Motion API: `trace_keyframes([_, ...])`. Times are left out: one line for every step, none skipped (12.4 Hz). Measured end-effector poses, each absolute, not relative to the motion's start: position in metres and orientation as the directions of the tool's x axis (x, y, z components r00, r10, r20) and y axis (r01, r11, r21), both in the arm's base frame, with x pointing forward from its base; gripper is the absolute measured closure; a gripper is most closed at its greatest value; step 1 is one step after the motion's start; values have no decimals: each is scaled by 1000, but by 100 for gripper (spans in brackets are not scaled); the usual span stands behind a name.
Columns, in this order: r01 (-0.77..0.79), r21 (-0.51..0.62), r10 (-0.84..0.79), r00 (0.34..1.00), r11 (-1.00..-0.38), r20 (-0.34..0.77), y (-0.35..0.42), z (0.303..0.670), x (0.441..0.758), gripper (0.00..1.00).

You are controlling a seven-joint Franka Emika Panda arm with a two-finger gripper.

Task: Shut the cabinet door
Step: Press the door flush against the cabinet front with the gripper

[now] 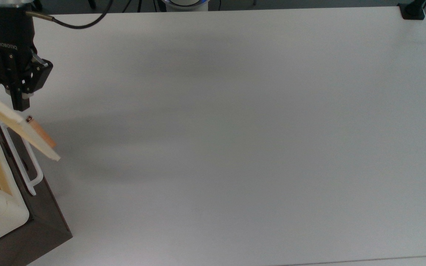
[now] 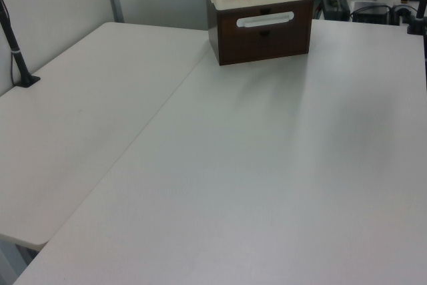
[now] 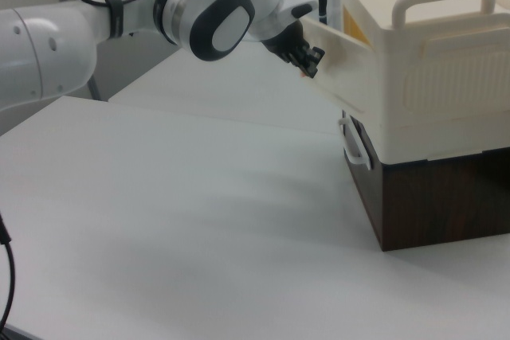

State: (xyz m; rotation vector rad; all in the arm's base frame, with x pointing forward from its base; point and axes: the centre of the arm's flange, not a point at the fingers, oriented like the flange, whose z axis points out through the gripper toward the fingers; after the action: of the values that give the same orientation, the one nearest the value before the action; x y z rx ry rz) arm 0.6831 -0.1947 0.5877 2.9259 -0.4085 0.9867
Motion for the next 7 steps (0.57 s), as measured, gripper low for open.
trace_keyframes([-274, -72, -259, 743, -959, 617, -189, 583, 690, 90])
trace_keyframes([-300, -91, -286, 708, -950, 645, -184, 576, 698, 89])
trace_keyframes([-317, -101, -300, 680, -943, 668, -182, 571, 704, 89])
trace_keyframes([-336, -113, -315, 646, -935, 695, -181, 563, 711, 89])
trace_keyframes([-344, -118, -322, 630, -932, 707, -181, 558, 714, 89])
trace_keyframes([-350, -121, -326, 616, -929, 717, -182, 556, 716, 89])
trace_keyframes([-356, -126, -331, 602, -926, 727, -184, 556, 716, 89])
